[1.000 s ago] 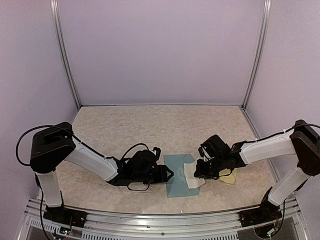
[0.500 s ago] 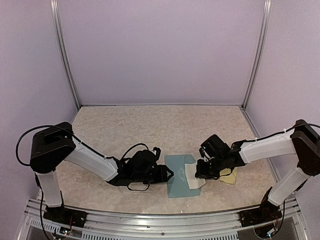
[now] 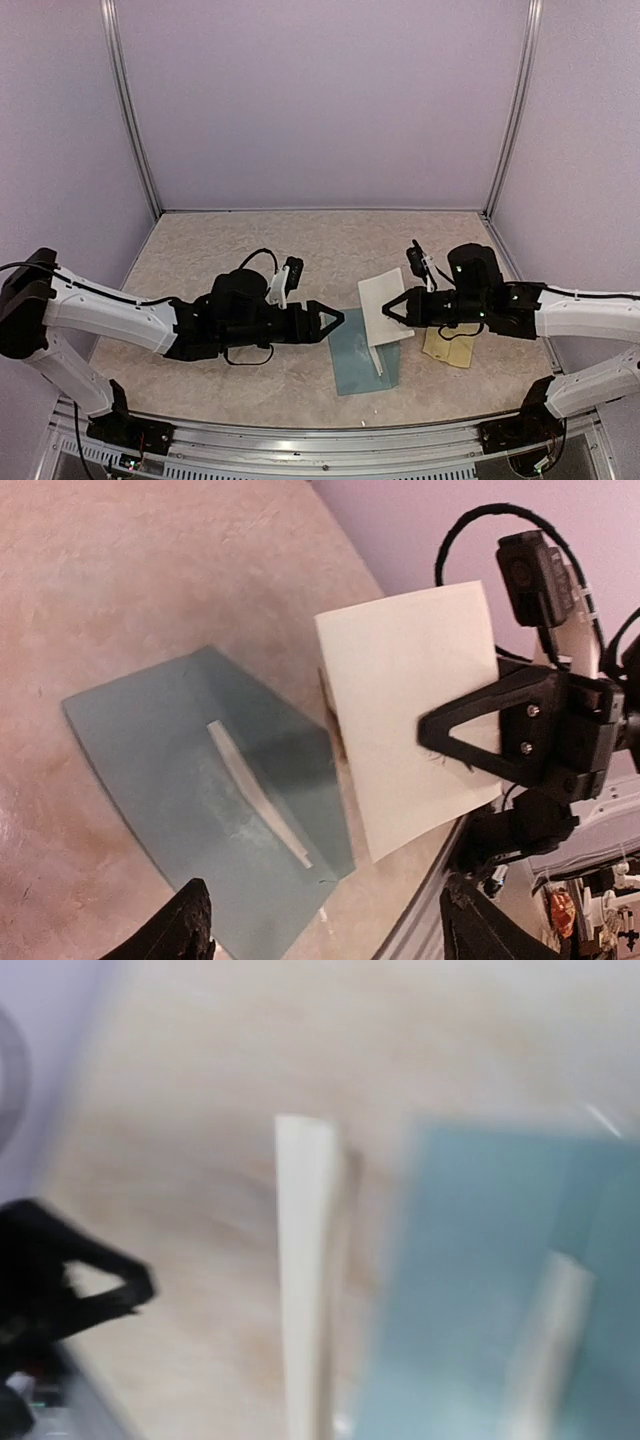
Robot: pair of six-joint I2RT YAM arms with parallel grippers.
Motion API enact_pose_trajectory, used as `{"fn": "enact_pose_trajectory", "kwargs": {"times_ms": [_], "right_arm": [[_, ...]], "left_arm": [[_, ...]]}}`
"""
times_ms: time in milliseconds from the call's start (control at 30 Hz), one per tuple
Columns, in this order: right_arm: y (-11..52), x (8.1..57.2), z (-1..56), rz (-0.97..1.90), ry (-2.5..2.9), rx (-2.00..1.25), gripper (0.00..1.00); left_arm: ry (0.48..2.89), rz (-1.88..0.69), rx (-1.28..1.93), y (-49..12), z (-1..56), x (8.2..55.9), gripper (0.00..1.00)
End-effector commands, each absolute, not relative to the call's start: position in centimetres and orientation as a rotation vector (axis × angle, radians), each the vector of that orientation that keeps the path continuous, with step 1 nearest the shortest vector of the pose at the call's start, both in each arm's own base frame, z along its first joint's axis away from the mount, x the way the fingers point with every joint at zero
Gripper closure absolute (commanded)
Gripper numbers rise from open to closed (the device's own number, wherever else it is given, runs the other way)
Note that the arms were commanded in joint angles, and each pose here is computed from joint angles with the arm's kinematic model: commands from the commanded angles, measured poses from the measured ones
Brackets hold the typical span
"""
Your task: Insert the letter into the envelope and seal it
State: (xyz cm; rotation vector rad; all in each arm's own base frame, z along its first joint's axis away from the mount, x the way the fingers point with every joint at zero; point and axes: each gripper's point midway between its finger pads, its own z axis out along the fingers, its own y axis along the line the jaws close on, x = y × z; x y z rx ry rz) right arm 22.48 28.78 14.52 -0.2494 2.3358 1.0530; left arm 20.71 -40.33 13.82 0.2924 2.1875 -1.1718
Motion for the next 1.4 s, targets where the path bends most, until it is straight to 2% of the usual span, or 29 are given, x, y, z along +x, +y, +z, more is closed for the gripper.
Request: {"fn": "enact_pose_trajectory", "kwargs": {"times_ms": [0, 233, 367, 467, 600, 767, 967, 1000, 1067, 1133, 1167, 1333, 1367], "right_arm": [[30.6, 20.4, 21.0, 1.257, 2.064, -0.474, 1.00], [31.7, 16.3, 25.7, 1.510, 1.863, -0.696, 1.00], [31.8, 14.9, 26.6, 1.582, 1.813, -0.767, 1.00], [32.1, 14.1, 26.9, 1.630, 1.795, -0.813, 1.00], [32.3, 13.7, 26.2, 1.633, 1.821, -0.848, 1.00], [32.2, 13.4, 25.7, 1.629, 1.843, -0.871, 1.00], [32.1, 13.3, 25.1, 1.620, 1.860, -0.883, 1.00], [32.1, 13.1, 25.1, 1.625, 1.859, -0.889, 1.00], [32.1, 13.0, 25.1, 1.629, 1.858, -0.893, 1.00], [32.0, 12.9, 25.1, 1.632, 1.859, -0.896, 1.00], [32.0, 12.9, 25.1, 1.633, 1.858, -0.901, 1.00], [32.0, 12.7, 24.9, 1.638, 1.861, -0.906, 1.00], [32.0, 12.6, 24.9, 1.640, 1.862, -0.908, 1.00]], "left_arm": [[1.969, -1.369, 0.437, -41.3, 21.4, 18.9, 0.23], [1.877, -1.481, 0.537, -42.1, 25.5, 17.0, 0.18], [1.836, -1.534, 0.574, -42.6, 26.6, 16.2, 0.26], [1.797, -1.578, 0.592, -42.8, 27.4, 15.7, 0.41], [1.763, -1.604, 0.590, -42.7, 28.1, 15.4, 0.79], [1.745, -1.619, 0.571, -42.4, 28.5, 15.5, 1.00], [1.722, -1.632, 0.534, -41.6, 29.0, 15.8, 1.00], [1.719, -1.634, 0.523, -41.4, 29.1, 16.0, 0.93], [1.714, -1.649, 0.508, -41.0, 29.2, 16.2, 0.86], [1.705, -1.660, 0.500, -40.8, 29.3, 16.3, 0.82], [1.701, -1.665, 0.497, -40.8, 29.4, 16.4, 0.83], [1.697, -1.670, 0.493, -40.8, 29.4, 16.5, 1.00], [1.695, -1.674, 0.491, -40.8, 29.4, 16.5, 1.00]]}}
